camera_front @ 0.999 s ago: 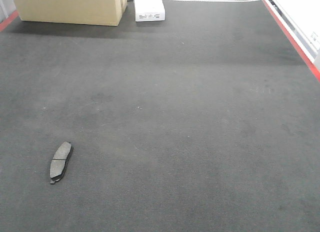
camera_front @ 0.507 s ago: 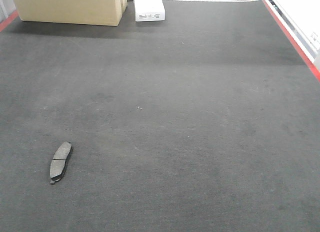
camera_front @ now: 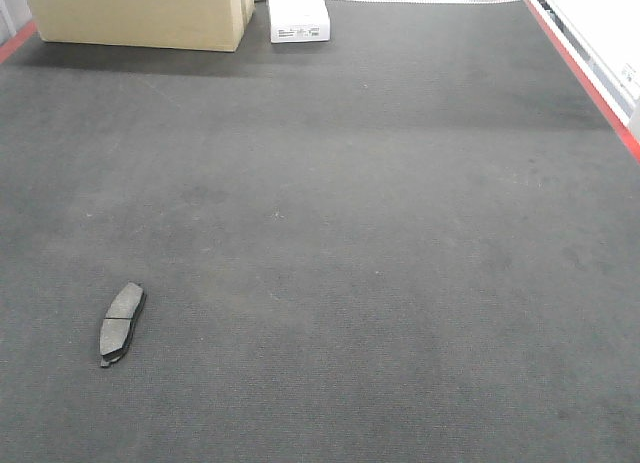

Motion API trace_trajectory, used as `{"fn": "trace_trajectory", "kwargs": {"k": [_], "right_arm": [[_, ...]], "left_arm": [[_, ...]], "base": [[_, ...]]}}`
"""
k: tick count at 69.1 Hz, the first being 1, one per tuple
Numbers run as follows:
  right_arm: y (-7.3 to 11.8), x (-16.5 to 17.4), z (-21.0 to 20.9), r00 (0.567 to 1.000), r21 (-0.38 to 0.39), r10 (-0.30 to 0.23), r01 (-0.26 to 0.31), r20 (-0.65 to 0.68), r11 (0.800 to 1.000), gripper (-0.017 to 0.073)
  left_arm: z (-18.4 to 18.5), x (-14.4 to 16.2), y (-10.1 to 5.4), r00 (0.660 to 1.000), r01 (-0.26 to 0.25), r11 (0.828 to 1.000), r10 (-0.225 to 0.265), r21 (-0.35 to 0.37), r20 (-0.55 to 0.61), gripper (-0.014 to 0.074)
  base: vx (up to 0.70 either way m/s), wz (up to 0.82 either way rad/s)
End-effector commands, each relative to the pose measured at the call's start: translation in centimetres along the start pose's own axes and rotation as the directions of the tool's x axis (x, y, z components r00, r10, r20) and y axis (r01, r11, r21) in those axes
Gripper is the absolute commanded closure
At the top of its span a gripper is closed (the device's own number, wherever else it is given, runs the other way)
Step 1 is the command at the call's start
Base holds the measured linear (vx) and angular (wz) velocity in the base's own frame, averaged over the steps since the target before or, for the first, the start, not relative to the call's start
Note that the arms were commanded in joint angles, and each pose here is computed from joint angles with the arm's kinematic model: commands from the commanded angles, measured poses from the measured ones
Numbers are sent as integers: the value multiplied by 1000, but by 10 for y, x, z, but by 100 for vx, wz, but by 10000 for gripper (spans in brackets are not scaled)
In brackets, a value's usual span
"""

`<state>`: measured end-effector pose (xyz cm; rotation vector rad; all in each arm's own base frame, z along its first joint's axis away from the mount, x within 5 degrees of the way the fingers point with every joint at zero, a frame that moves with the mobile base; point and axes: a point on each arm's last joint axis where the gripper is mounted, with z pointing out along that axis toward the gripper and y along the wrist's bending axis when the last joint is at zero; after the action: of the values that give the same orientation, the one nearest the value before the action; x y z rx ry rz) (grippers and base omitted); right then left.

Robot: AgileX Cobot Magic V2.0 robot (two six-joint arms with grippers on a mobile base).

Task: Move and align brake pads A on conveyor
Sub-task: 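Lower the right gripper's brake pad onto the belt and open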

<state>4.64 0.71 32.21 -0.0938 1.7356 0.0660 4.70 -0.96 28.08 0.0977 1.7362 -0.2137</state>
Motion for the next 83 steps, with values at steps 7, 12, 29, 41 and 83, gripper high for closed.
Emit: {"fn": "trace_trajectory", "kwargs": {"k": [7,12,29,41,83], "right_arm": [[-1,-22,-3,984,4,25,-26,175,1000,569],[0,-19,-2,990,-1,26,-26,136,1000,569],[-2,-25,42,995,-8,42,-43,-89,999,564],[-5,-35,97,942,-10,51,-57,-331,998,560],[-14,24,254,677,7,50,-66,-734,998,547]], "left_arm": [[-2,-14,-2,996,8,1000,-9,14,92,81],[-2,-14,-2,996,8,1000,-9,14,92,81],[-2,-14,-2,996,8,1000,-9,14,92,81],[-2,-14,-2,996,8,1000,-9,14,92,81],[-2,-14,-2,996,8,1000,-9,14,92,81]], "base": [[0,0],[0,0],[0,0],[0,0],[0,0]]}}
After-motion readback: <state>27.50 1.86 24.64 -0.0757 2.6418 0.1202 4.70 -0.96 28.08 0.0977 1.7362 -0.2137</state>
